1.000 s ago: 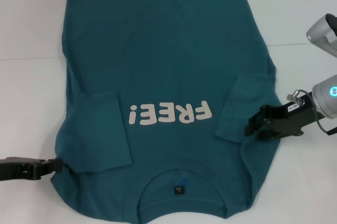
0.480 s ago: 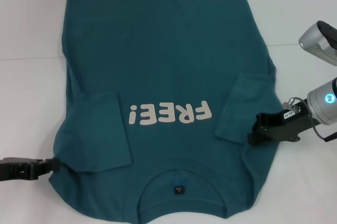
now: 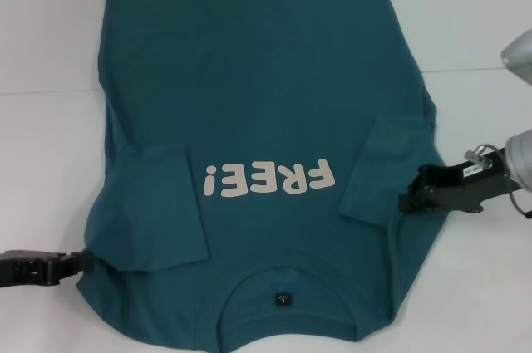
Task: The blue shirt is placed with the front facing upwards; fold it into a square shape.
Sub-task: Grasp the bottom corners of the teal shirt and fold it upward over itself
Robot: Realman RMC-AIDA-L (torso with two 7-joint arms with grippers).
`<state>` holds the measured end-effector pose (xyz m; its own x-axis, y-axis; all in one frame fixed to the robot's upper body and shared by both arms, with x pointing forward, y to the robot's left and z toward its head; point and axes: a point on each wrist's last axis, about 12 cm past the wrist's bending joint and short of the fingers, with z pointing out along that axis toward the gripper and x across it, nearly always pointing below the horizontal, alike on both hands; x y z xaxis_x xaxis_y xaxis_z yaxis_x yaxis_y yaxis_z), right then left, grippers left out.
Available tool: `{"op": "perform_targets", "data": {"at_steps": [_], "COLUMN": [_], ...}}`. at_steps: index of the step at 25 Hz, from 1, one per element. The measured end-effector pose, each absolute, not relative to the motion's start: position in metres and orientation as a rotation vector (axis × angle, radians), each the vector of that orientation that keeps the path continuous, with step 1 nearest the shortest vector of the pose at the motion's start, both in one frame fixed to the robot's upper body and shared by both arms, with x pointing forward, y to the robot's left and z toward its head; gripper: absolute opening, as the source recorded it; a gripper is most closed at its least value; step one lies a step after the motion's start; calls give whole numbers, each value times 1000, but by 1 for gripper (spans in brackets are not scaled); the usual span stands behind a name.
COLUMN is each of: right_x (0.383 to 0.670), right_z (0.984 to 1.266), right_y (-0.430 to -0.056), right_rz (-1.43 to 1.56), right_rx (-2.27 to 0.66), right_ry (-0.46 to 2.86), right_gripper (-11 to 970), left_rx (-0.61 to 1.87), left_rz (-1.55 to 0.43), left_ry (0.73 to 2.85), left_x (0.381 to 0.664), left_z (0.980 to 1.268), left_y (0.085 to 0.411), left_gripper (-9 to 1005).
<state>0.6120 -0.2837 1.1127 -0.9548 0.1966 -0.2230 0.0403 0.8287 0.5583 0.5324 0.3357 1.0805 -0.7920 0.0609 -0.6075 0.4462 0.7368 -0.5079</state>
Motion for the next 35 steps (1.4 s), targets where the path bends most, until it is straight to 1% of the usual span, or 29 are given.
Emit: {"op": "perform_targets", "data": {"at_steps": [7, 14, 21, 29, 35], "right_x": [592, 554, 519, 498, 489], "right_z": [1108, 1093, 1075, 1062, 1064], "right_y": [-308, -339, -361, -369, -374], "right_rz": [943, 1094, 1111, 1141, 1192], "right_rx": [251, 280, 280, 287, 289], "right_ry": [2664, 2572, 2558, 2575, 2578], "right_gripper": [56, 56, 55, 55, 55], "left_rx": [354, 295, 241, 206, 194], "left_rz": [-896, -936, -990, -1024, -1079], "left_ry": [2369, 2355, 2361, 2369, 2381], "left_x": [530, 522, 516, 514, 509], "left_z": [1080, 1082, 1079, 1078, 1079], "left_y": [340, 349, 354, 354, 353], "left_gripper": [37, 38, 39, 40, 40]}}
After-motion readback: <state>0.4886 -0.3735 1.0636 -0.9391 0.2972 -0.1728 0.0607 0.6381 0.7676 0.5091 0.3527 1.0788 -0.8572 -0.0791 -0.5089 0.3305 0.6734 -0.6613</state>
